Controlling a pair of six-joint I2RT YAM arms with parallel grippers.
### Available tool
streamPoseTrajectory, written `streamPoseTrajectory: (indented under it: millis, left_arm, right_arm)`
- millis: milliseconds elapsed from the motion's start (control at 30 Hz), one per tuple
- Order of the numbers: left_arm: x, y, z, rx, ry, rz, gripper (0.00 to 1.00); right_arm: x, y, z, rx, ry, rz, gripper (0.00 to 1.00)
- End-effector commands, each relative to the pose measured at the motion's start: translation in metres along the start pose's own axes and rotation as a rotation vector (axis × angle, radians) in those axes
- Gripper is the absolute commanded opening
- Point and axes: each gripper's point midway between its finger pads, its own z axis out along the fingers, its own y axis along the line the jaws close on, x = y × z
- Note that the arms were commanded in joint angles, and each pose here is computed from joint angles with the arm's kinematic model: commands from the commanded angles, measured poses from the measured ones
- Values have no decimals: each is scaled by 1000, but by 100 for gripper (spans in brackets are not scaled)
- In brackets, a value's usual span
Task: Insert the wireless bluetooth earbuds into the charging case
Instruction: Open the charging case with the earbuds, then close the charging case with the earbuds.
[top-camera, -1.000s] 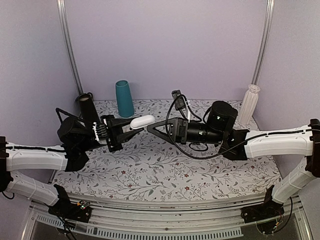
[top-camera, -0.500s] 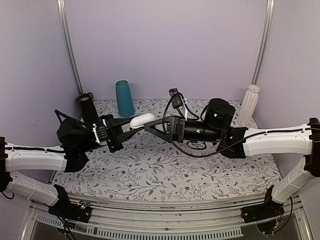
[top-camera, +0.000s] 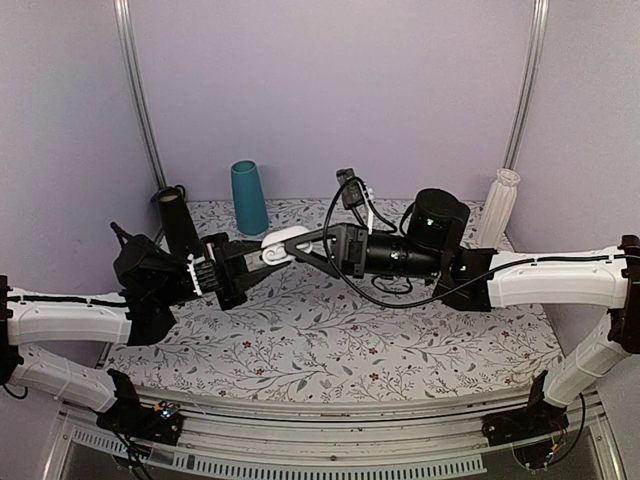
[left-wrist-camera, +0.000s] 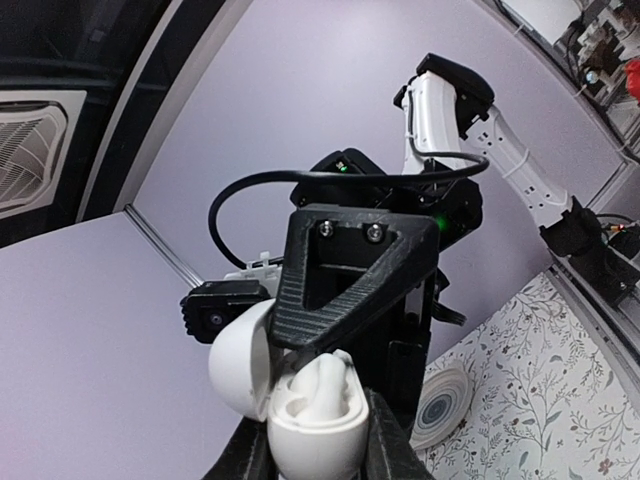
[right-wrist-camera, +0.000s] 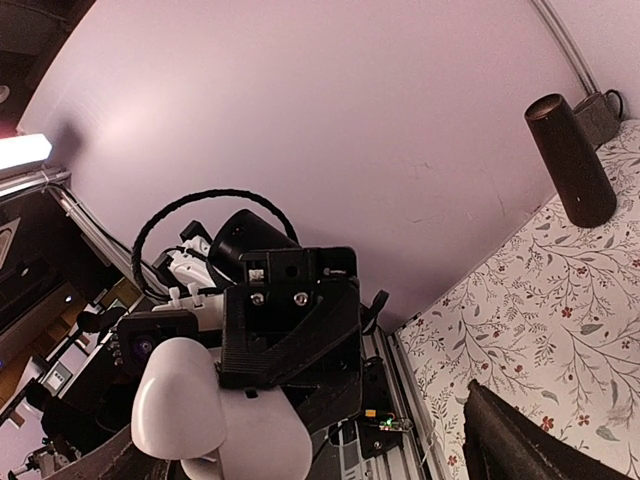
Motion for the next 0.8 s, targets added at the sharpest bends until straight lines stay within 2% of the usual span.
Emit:
streamPoseTrajectory:
  millis: [0,300,767]
  left_arm:
    - [-9,-1,4,16,-21,21,0]
    - [-9,1,6,8,-28,1,0]
    - [-9,3,9,10,-32,-41,0]
  right_arm:
    - [-14,19,-2,-43,-21,-26,95]
    - [0,22,2,-98,36,-60,95]
    - [11,8,8,-64,78,-86,94]
